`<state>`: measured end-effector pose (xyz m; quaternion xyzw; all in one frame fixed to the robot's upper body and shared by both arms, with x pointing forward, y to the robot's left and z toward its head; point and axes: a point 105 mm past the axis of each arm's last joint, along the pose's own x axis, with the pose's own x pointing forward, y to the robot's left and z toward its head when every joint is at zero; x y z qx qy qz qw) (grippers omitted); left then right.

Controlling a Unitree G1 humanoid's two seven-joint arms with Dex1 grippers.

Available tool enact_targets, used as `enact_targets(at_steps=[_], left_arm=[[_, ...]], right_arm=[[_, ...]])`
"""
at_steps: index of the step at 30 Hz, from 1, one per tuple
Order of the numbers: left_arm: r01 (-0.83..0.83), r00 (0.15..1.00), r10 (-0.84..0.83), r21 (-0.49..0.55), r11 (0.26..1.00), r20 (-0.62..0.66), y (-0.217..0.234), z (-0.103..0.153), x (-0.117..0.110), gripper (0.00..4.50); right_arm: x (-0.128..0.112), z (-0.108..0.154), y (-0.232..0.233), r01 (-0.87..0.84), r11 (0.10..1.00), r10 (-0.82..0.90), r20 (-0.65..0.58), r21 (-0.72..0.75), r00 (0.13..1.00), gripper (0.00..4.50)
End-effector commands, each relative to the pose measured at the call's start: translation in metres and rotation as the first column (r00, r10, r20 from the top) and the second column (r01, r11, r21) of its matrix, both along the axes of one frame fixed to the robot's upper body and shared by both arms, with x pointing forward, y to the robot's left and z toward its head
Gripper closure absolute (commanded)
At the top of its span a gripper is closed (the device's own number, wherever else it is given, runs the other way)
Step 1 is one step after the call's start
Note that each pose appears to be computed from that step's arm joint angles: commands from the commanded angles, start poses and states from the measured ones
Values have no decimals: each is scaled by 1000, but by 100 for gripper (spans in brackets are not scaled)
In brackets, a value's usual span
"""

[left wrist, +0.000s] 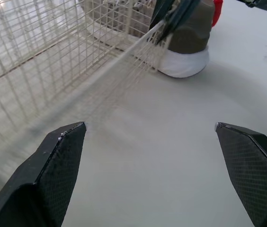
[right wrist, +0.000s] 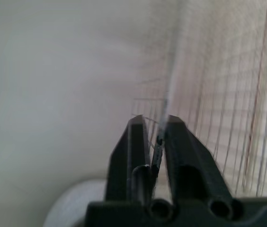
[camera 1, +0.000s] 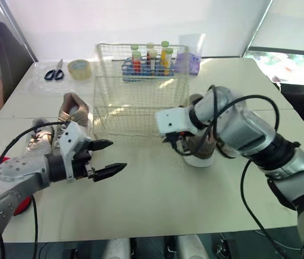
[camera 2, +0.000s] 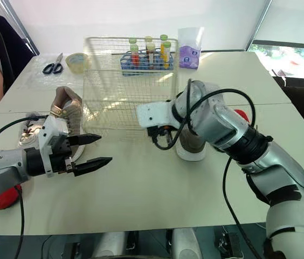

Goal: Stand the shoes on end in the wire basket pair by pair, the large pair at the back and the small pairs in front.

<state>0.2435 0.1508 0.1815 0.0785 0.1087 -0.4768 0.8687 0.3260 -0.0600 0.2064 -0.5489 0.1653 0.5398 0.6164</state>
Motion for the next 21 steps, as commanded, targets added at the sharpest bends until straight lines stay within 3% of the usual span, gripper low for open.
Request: enact_targets(at_steps=[1, 7, 14, 21], left_arm=[[-5, 999, 5, 1, 1000, 49, 1, 9, 3, 0], [-9, 999, 8, 17, 1000, 51, 6, 11, 3, 0], [-18, 999, 17, 26, 1000, 49, 9, 11, 2, 0], [-7, 999, 6, 19, 1000, 49, 5, 9, 5, 0]], right_arm=[[-5, 7, 12, -107, 994, 107, 71, -4, 992, 445], [-8, 14, 17, -98, 993, 94, 47, 69, 994, 445], [-27, 2, 19, 13, 993, -6, -59, 120, 998, 445], [-34, -4, 29, 17, 991, -6, -79, 130, 997, 445]])
